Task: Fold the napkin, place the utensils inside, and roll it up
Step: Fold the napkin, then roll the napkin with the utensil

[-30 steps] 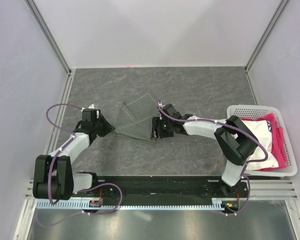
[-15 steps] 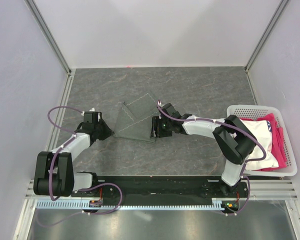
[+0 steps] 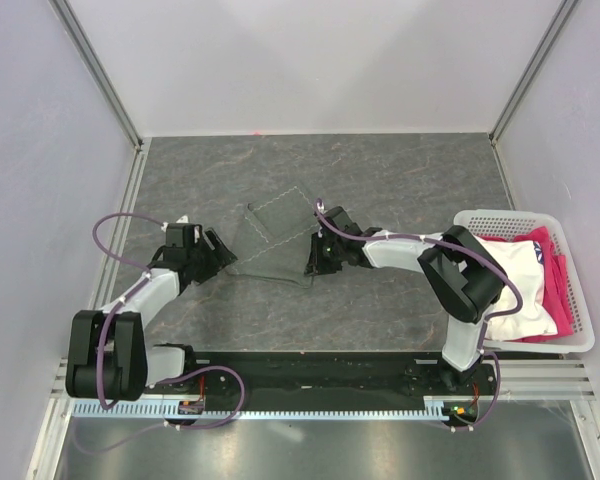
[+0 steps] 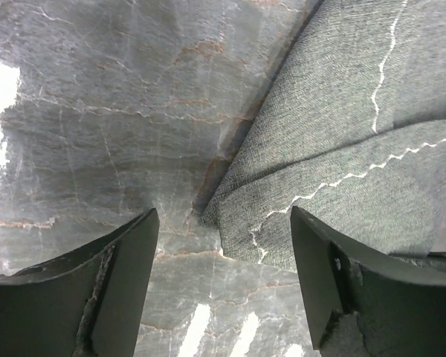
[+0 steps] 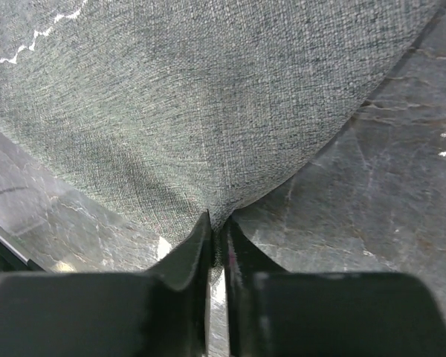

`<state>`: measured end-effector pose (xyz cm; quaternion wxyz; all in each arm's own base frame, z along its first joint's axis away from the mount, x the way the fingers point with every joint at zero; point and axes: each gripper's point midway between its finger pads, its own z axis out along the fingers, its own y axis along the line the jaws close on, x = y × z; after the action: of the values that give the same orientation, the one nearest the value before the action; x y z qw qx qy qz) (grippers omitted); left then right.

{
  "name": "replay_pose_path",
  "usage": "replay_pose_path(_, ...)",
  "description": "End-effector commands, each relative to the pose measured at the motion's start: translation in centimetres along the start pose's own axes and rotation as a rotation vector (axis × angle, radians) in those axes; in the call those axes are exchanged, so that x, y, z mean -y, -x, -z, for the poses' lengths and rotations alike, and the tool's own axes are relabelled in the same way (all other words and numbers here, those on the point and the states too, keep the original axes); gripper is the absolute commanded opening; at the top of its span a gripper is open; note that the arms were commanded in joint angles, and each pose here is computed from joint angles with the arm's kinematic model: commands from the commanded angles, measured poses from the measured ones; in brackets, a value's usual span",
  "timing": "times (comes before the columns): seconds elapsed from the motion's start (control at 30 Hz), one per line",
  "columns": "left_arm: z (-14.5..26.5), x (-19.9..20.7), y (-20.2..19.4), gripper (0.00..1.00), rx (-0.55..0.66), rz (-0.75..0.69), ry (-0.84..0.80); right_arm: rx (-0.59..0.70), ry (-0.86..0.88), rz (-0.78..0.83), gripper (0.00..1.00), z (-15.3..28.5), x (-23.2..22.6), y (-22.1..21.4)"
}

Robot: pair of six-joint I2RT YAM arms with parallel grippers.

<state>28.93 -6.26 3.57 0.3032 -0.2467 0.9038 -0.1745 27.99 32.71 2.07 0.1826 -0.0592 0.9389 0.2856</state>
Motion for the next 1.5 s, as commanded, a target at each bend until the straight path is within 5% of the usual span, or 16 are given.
replay_pose_path(0.0,0.6,0.7,-0.1,0.8,0.011,0.004,-0.046,-0.029,-0.037,-0.028,0.06,-0.5,2.0,-0.5)
replay_pose_path(0.07,0.7,1.1,-0.6,0.81,-0.01,0.011,-0.076,-0.025,-0.038,-0.034,0.0,-0.2,2.4,-0.2)
replay_pose_path(0.7,-0.9,3.1,-4.7,0.76,-0.122,-0.038,-0.198,-0.043,-0.093,-0.049,0.0,1.7,5.3,-0.5)
replay_pose_path(1.0,-1.0,2.5,-5.1,0.56,-0.139,-0.029,-0.153,-0.033,-0.093,-0.048,0.0,1.7,5.2,0.1)
replay_pose_path(1.2,-1.2,2.8,-5.0,0.27,-0.155,-0.046,-0.159,-0.018,-0.087,-0.025,0.0,2.1,4.7,0.9)
replay_pose_path(1.33,-1.1,3.8,-4.9,0.1,-0.176,-0.042,-0.196,0.015,-0.107,0.026,0.11,3.0,4.3,2.4)
replay_pose_path(1.47,-0.3,4.9,-4.7,0.02,-0.224,-0.029,-0.211,0.075,-0.151,0.115,0.44,5.2,4.0,4.7)
